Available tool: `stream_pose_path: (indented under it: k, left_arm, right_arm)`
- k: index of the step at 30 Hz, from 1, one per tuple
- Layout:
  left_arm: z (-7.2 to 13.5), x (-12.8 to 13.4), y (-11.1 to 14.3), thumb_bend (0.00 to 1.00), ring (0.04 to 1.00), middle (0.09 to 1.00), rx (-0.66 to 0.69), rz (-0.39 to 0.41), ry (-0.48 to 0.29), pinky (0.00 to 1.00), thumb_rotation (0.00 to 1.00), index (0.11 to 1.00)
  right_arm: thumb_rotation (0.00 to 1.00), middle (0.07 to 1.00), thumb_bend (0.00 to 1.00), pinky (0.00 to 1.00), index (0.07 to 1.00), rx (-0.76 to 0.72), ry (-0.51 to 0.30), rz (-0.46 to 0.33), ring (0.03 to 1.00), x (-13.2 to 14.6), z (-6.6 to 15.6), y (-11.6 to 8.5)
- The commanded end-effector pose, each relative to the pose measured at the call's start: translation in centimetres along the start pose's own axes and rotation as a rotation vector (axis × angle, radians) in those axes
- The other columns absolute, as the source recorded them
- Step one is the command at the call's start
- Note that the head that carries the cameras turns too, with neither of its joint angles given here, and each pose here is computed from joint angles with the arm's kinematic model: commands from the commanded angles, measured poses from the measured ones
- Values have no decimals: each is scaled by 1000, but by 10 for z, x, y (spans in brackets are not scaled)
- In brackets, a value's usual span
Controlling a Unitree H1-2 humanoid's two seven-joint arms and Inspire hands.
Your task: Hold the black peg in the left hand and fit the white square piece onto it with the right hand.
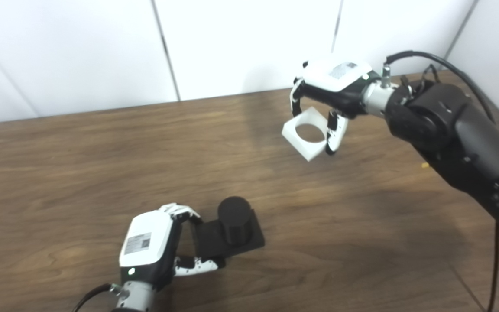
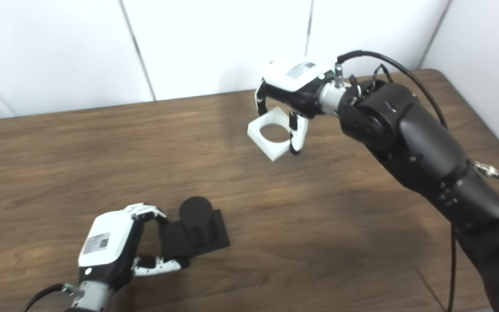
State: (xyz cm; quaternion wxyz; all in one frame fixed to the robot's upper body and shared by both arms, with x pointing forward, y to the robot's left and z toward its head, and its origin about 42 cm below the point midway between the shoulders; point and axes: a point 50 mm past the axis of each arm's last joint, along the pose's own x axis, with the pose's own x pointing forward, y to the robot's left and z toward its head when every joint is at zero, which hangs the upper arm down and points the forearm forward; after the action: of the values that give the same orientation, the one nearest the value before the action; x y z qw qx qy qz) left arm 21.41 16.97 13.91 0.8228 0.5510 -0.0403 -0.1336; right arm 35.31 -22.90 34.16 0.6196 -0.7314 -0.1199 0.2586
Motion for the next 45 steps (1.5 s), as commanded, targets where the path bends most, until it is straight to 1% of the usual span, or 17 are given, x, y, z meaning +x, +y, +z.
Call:
stream_pose_path:
  k: [1, 7, 13, 19, 30, 36, 40, 45]
  left_arm:
    - [-1, -3, -27, 515, 817, 745, -17, -154, 29, 740, 50, 490]
    - [5, 0, -28, 515, 817, 746, -22, -153, 32, 741, 50, 490]
    - [8, 2, -27, 514, 821, 749, -9, -163, 33, 748, 52, 491]
    - [10, 2, -27, 514, 821, 748, -11, -159, 31, 749, 52, 491]
    - [14, 3, -27, 513, 825, 751, -16, -160, 32, 751, 53, 491]
    - [15, 3, -27, 513, 827, 752, -15, -162, 31, 752, 54, 491]
    - [17, 3, -27, 513, 827, 753, -16, -161, 31, 739, 54, 491]
    - [19, 3, -27, 513, 827, 751, -24, -157, 32, 746, 54, 491]
  right_arm:
    - [132, 753, 524, 969, 484, -69, -39, -79, 868, -8, 9, -27]
    - [135, 734, 525, 943, 481, -97, -160, -104, 854, -18, 46, -29]
    - [136, 737, 525, 952, 481, -71, -222, -106, 868, -20, 64, -21]
    - [134, 742, 525, 981, 482, -34, -253, -104, 880, -20, 76, -12]
    - [134, 754, 524, 995, 483, 8, -293, -84, 897, -10, 95, 2]
    - [132, 761, 524, 1000, 483, 14, -287, -72, 903, -6, 99, 8]
    - [132, 762, 524, 1000, 483, 21, -285, -80, 902, -3, 99, 11]
    - [132, 762, 524, 1000, 483, 21, -281, -85, 904, 0, 98, 14]
